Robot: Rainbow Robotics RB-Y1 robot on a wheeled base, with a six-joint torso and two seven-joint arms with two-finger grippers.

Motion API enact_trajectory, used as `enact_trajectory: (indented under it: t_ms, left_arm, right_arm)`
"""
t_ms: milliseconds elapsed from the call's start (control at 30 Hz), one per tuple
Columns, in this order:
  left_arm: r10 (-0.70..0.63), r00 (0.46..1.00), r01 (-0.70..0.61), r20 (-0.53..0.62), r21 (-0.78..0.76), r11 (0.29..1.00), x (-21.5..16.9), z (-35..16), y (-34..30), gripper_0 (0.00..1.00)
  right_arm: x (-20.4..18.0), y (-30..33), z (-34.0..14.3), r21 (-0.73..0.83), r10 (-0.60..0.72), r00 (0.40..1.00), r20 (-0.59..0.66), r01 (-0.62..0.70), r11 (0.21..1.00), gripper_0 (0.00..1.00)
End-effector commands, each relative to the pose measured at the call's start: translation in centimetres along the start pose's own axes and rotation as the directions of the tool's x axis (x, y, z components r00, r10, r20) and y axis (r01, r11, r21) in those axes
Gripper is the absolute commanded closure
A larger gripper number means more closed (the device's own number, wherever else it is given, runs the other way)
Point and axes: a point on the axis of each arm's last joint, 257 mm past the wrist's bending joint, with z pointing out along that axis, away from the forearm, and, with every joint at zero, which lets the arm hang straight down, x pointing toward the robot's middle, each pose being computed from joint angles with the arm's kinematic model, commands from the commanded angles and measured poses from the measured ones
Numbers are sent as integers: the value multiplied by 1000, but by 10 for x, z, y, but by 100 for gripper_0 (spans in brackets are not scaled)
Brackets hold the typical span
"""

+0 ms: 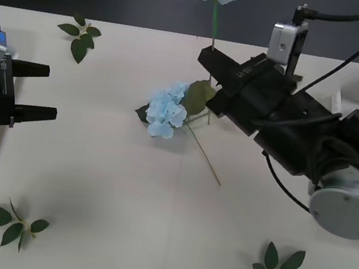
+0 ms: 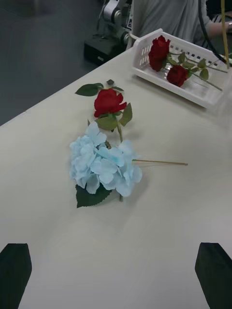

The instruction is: Put the red flowers into the right box and the blue flowers into the left box

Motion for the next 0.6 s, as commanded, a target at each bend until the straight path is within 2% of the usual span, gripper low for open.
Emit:
enact_trajectory:
  t_ms: [33, 367, 600]
  left_arm:
    - [-25, 1000, 25, 10, 22, 999, -3, 3, -8, 0]
    - [-28, 999, 22, 41, 126, 992, -10, 4, -35, 0]
    - [-69, 993, 47, 96, 214, 976, -14, 11, -58, 0]
  right_arm:
    - [-14, 26, 18, -58, -68, 995, 77, 73, 996, 100]
    - [45, 54, 55, -164, -117, 992, -45, 108, 981, 100]
    - [64, 61, 75, -183, -124, 990, -73, 108, 977, 100]
